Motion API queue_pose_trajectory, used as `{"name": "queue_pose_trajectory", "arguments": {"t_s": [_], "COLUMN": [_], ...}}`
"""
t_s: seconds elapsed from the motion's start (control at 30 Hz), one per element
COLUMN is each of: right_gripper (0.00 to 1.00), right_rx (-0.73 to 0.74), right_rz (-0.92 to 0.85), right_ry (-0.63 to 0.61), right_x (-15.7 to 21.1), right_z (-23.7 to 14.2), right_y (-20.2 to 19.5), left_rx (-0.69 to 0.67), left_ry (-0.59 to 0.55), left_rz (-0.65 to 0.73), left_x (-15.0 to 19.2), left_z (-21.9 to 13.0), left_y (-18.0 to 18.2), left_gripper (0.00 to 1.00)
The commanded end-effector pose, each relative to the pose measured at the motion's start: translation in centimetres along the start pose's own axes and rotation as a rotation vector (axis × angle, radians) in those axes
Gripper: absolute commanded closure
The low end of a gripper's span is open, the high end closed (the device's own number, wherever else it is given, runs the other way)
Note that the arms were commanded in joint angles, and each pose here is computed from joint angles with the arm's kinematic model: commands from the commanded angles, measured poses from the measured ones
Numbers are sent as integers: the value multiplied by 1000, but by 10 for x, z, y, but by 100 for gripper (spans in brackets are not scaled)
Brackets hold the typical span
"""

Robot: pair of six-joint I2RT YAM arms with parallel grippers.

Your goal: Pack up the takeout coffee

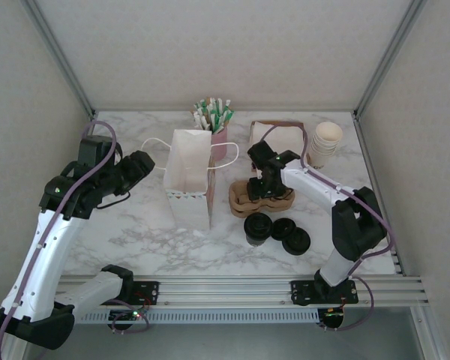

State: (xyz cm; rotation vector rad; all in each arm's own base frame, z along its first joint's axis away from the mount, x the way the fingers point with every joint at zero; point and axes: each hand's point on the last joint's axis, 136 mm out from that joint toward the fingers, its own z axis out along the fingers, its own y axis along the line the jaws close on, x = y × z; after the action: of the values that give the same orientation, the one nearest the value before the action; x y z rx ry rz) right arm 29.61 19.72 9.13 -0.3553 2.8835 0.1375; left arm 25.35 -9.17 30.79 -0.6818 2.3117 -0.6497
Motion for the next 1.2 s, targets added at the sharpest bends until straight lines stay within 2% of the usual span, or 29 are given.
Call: {"name": "queue_pose_trajectory", "arguments": {"t_s": [0.0,0.17,0.4,0.5,0.67,0.93,1.17], "right_gripper": [45,42,42,48,50,58,60], "right_rx": [-57,12,-3,16,28,17,13], "right_rz": [95,57,63,57,41,27,25], "right_ry": [0,-40,-46,-30,-11,-55,-56], "right_x": [4,6,5,6,9,-1,-3], "right_z": [-1,-8,-11,-7,-2,-17,-22], "right_y": [0,-6,-4,-6,-7,-4,-2], "left_rx": [4,0,3,5,1,-1,-2], "left_ry": [9,11,13,11,12,0,6], "left_rz": [22,18,15,16,11,13,14], "left_x": [4,5,5,5,6,6,7], "left_z": [-5,-5,-2,-2,-1,-2,0], "left_y": [0,1,0,0,1,0,-1], "left_gripper": [37,37,38,38,38,39,39]}}
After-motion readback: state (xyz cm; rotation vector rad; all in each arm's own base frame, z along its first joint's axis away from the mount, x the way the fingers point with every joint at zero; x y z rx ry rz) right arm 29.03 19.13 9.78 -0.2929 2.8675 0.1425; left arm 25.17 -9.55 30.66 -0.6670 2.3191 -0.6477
